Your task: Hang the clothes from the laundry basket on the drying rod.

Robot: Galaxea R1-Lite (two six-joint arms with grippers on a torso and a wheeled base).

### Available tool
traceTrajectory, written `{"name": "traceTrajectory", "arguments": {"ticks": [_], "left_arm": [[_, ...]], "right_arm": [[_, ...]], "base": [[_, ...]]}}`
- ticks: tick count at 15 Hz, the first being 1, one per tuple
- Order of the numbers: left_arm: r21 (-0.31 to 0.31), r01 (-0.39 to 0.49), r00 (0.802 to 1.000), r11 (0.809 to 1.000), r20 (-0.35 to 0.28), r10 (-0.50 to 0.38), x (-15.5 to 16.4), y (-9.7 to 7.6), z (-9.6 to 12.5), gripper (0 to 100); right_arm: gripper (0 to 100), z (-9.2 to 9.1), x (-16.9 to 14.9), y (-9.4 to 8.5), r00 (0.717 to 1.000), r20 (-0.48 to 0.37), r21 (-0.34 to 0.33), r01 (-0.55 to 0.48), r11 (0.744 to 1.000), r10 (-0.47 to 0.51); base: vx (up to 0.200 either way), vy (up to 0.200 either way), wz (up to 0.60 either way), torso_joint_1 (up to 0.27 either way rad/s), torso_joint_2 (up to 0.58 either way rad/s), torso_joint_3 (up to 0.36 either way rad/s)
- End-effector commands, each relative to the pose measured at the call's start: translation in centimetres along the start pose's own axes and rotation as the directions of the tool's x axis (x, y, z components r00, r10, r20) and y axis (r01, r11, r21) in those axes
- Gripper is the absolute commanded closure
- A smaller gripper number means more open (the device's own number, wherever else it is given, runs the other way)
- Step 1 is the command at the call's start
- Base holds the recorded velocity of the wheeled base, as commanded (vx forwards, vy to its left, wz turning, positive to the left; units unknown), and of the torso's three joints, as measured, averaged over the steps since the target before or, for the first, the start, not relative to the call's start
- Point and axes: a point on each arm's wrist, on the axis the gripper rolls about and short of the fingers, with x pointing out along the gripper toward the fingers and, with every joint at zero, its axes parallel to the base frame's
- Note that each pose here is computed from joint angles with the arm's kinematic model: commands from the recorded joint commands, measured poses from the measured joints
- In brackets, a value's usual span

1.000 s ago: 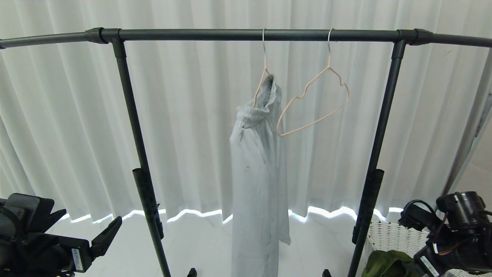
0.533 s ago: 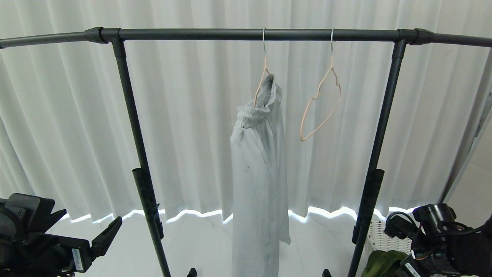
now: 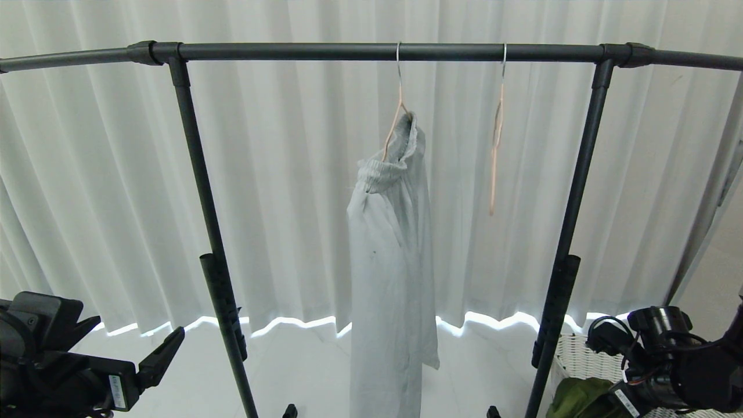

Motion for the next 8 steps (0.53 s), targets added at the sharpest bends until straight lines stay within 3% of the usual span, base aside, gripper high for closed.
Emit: {"name": "traceTrajectory", "arguments": {"ticks": [1, 5, 8], "left_arm": [[0.000, -0.001, 1.000, 1.000, 0.001, 0.001, 0.0, 0.0, 0.0, 0], [0.000, -0.001, 1.000, 1.000, 0.001, 0.001, 0.0, 0.0, 0.0, 0], [0.001, -0.001, 1.000, 1.000, 0.001, 0.001, 0.0, 0.0, 0.0, 0]], "right_arm": [[100, -0.1, 0.1, 0.2, 1.000, -0.003, 0.000, -0.002, 1.000, 0.002], [100, 0.6, -2.7, -0.2, 0.996, 0.088, 0.024, 0.020, 1.000, -0.022], [100, 2.0, -7.9, -1.3, 0.974, 0.217, 0.062, 0.049, 0.997, -0.062]], "base": [[0.000, 0.000, 0.00, 0.000, 0.00, 0.000], [0.000, 0.000, 0.00, 0.000, 0.00, 0.000], [0.000, 0.000, 0.00, 0.000, 0.00, 0.000]]}}
